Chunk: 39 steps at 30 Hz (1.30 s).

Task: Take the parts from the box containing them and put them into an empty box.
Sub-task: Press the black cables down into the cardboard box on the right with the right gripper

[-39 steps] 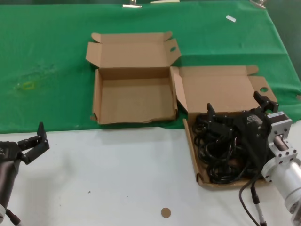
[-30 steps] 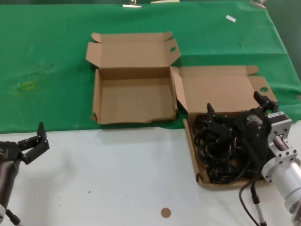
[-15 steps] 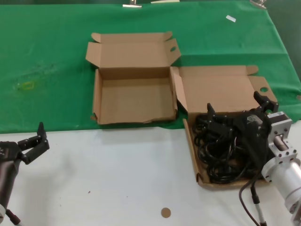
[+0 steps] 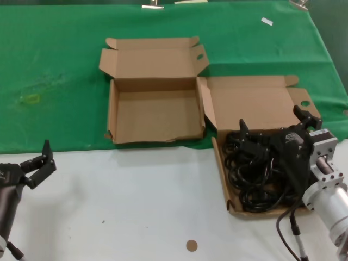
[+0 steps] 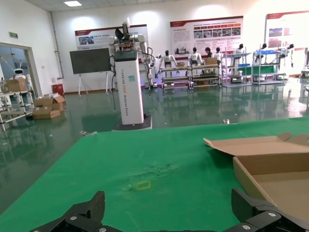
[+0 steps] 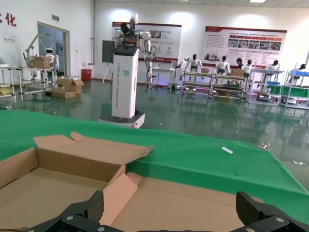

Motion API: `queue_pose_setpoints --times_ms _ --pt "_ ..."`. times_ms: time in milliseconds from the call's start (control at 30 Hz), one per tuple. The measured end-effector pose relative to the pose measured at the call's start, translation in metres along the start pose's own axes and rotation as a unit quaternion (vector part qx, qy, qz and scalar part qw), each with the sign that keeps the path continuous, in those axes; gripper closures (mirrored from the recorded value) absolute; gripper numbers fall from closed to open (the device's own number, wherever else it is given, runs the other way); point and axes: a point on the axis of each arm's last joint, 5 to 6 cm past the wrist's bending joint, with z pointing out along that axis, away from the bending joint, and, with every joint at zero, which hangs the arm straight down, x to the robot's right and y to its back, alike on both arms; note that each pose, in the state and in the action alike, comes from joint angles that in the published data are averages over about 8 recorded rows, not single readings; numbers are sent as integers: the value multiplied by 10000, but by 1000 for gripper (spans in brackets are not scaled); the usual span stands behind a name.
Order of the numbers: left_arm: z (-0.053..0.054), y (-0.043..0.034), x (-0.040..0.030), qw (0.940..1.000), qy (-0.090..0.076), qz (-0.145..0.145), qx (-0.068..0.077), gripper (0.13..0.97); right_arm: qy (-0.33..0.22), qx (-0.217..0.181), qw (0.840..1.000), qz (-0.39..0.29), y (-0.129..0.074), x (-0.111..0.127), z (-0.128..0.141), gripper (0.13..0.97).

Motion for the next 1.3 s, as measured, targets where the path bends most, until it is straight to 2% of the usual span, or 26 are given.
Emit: queue_pose_setpoints --times_ms 167,433,567,833,900,1133,1300 --pt "0 0 0 10000 0 0 0 191 0 0 10000 0 0 0 0 130" --pt "0 0 0 10000 0 0 0 319 3 -4 10000 -10 1 0 -1 130" --pt "0 0 0 10000 0 0 0 319 8 -24 10000 -14 3 3 -5 130" --pt "0 0 0 10000 0 1 0 520 7 -123 9999 7 3 62 -22 130" --pt "0 0 0 10000 0 0 0 546 -12 -145 9999 -17 -8 92 -28 130" --pt "0 0 0 10000 0 -1 0 734 -256 -242 9990 -280 -83 234 -41 130" --pt "0 0 0 10000 0 -3 0 805 -569 -391 9965 -479 -134 351 -39 130"
